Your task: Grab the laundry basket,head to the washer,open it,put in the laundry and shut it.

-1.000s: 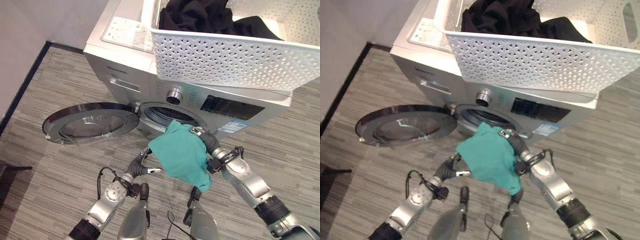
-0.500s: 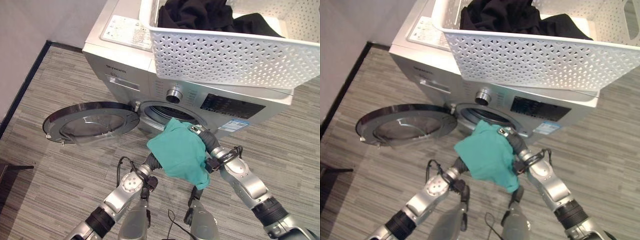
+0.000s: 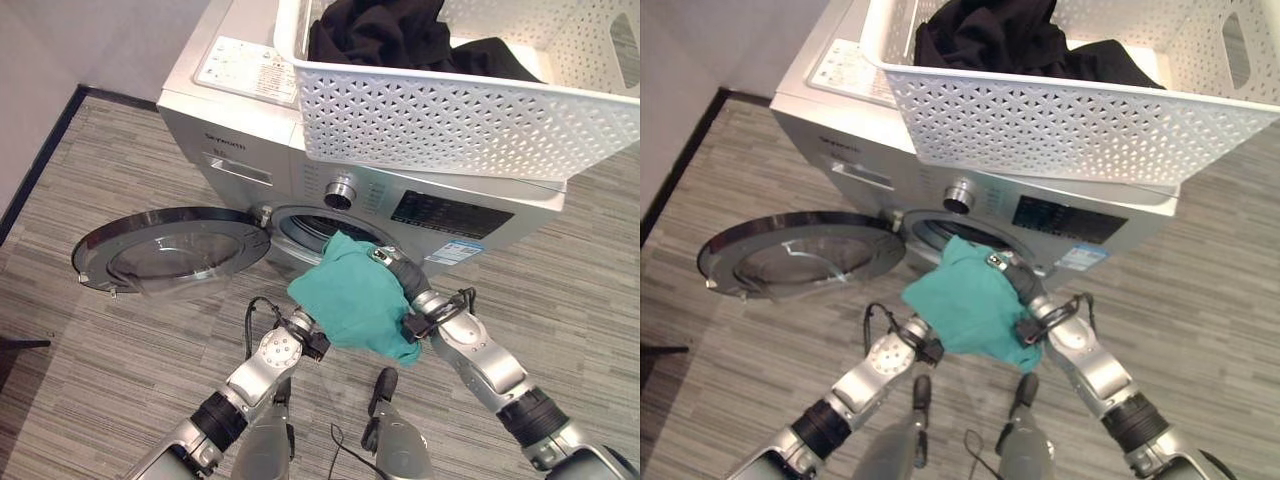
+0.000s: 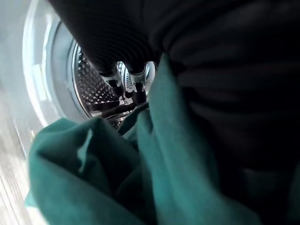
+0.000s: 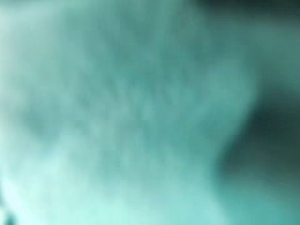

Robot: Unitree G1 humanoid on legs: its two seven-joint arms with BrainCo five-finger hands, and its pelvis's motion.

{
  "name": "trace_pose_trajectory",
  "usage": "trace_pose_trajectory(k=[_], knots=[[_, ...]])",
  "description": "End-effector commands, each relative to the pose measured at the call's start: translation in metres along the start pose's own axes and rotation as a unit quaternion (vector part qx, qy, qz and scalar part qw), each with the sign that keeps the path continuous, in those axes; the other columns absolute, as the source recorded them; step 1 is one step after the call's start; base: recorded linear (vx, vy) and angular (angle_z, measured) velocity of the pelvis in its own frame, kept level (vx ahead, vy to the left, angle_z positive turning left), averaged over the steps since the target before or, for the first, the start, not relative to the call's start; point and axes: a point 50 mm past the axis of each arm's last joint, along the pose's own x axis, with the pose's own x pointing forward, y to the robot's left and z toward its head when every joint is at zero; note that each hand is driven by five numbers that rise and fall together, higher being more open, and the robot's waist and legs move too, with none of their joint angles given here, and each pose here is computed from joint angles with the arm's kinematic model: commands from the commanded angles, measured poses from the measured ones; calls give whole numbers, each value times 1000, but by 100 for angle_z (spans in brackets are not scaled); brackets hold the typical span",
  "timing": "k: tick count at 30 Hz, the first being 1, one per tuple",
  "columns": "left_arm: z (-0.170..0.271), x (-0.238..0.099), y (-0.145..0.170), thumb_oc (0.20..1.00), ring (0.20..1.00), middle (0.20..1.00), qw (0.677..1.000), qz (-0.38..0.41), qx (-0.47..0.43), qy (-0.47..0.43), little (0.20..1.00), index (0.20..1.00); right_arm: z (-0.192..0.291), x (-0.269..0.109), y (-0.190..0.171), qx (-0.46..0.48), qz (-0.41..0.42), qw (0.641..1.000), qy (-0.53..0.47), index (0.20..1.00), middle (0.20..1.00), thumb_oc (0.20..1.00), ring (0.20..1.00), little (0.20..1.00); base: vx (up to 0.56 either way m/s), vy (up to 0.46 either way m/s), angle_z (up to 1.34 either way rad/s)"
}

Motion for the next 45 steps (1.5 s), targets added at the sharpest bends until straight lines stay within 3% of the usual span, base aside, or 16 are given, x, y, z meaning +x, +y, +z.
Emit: trace_pose_trajectory(k=[1,3,5,6,7,8,16,17,18,19,31,34,37,45], knots=[[27,15,-13,1000,1000,1000,996,-14,27,-78,1000,1000,24,8,30,28,62,994,-80,200,200,200,200,200,0,0,0],[29,17,-15,1000,1000,1000,996,-14,25,-82,1000,1000,24,8,30,28,63,994,-81,200,200,200,200,200,0,0,0],[31,20,-18,727,727,727,996,-17,5,-84,727,727,23,9,29,29,58,995,-79,200,200,200,200,200,0,0,0],[31,20,-18,630,630,630,996,-17,5,-84,630,630,23,9,29,29,58,995,-79,200,200,200,200,200,0,0,0],[31,20,-18,630,630,630,996,-17,5,-84,630,630,23,9,29,29,58,995,-79,200,200,200,200,200,0,0,0],[31,20,-22,200,200,200,996,-23,-19,-80,200,200,22,9,31,35,58,995,-78,200,200,200,200,200,0,0,0],[31,18,-23,200,200,200,996,-22,-40,-80,200,200,17,8,33,47,56,995,-71,200,200,200,200,200,0,0,0],[30,17,-21,200,200,200,996,-18,-39,-81,200,200,14,7,32,52,51,995,-65,247,247,247,247,247,0,0,0],[30,17,-20,200,200,200,996,-14,-37,-80,200,200,13,7,31,54,46,995,-64,495,495,495,495,495,0,0,0],[29,17,-19,200,200,200,996,-9,-38,-81,200,200,12,6,30,58,42,995,-65,1000,1000,1000,1000,1000,0,0,0],[16,10,-7,200,200,200,994,28,-82,-62,200,200,3,-7,16,65,29,996,-56,1000,1000,1000,1000,1000,0,0,0],[3,3,-5,200,200,200,994,30,-93,-40,200,200,-7,-27,2,199,2,976,-85,1000,1000,1000,1000,1000,0,0,0],[-9,-4,-4,200,200,200,994,21,-101,-21,200,200,-18,-41,4,253,1,964,-82,1000,1000,1000,1000,1000,6,10,-4],[-29,-13,-4,200,200,200,991,24,-133,15,200,200,-64,-60,9,300,-23,954,10,1000,1000,1000,1000,1000,13,10,-4]])
